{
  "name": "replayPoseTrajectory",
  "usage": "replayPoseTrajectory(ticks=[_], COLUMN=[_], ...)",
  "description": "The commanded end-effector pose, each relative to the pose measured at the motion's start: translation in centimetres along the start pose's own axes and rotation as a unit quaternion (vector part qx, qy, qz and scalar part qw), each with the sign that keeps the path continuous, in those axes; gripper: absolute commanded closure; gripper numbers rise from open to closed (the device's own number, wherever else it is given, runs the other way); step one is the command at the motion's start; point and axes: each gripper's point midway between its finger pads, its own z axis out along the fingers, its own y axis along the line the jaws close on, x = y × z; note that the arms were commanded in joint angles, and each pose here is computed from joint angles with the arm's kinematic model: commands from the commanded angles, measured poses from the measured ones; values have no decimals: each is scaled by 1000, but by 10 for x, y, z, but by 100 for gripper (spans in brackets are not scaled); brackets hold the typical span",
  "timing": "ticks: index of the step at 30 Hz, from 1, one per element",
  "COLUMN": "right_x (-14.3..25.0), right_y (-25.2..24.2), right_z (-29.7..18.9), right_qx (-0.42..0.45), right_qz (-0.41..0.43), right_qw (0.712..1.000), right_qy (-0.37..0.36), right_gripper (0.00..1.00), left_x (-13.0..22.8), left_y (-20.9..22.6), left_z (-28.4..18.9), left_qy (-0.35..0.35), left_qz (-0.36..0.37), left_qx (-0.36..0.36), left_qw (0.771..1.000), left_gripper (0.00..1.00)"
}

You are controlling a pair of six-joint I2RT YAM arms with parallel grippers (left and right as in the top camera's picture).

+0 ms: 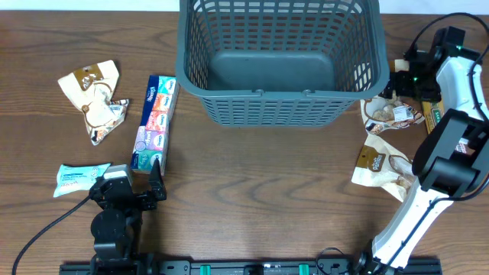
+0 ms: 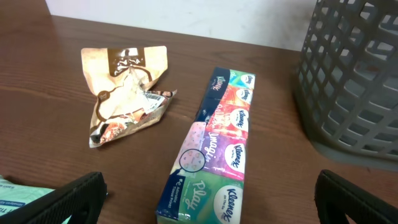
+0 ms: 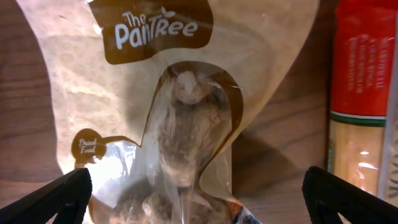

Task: Pack container
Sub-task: 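Reach the right gripper to the upper PaniRee pouch on the right, then grasp the upper PaniRee pouch with the right gripper and lift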

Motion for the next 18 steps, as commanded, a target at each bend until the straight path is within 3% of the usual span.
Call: replayPoseTrajectory(ticks=[1, 18], right_x=[6, 21], right_y=[1, 3], right_z=[16, 39], right_qx=[-3, -11], right_qz=[8, 10], right_qw=[1000, 999], right_qy=[21, 50], right_gripper=[1, 1], left_x=[11, 11], left_y=[3, 3], left_z=[2, 2], left_qy=[13, 13], left_qz=[3, 3], left_qx=[-5, -5], left_qw=[1000, 1000], left_gripper=[1, 1])
